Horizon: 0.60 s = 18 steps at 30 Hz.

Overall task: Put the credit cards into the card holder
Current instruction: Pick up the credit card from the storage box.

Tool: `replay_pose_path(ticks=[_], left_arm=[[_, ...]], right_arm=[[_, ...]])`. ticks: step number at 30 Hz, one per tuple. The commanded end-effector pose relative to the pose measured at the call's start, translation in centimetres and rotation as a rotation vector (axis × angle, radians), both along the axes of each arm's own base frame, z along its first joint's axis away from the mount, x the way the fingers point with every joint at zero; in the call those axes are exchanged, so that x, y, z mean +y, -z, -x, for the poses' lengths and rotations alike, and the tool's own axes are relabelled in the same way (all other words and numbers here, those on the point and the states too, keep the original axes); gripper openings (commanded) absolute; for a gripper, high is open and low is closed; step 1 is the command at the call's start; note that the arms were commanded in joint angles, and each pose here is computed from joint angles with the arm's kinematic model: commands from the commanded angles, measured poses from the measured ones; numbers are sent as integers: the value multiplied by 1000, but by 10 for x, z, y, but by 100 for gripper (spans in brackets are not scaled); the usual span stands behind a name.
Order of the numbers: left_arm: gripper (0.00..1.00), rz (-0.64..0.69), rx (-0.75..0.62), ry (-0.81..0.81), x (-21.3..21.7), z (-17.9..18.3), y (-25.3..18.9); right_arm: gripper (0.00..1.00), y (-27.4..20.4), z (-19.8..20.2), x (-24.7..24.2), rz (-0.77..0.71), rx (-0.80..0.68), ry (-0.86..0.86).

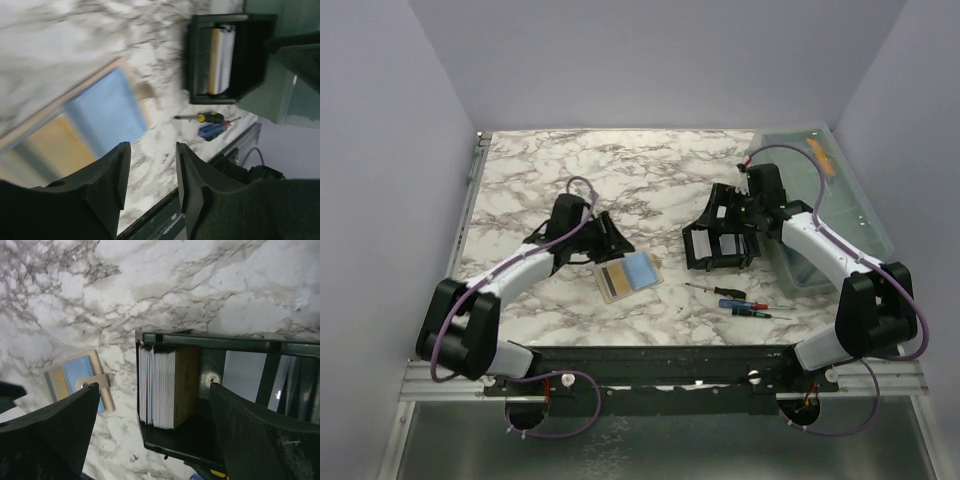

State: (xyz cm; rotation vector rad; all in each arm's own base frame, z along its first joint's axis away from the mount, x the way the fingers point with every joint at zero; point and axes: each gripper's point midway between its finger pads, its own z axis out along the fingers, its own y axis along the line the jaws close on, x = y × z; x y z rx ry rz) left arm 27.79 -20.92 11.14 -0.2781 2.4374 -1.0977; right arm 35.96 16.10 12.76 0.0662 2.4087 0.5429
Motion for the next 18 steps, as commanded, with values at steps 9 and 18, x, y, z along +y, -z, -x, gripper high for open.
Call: replay_pose_path(ticks=[9,18], left_arm=[[41,134,53,278,-156,-35,14],[39,95,94,252,-168,-46,45]], right_arm=[[96,42,26,15,-169,148,-119],[91,60,28,30,-267,179,-142]])
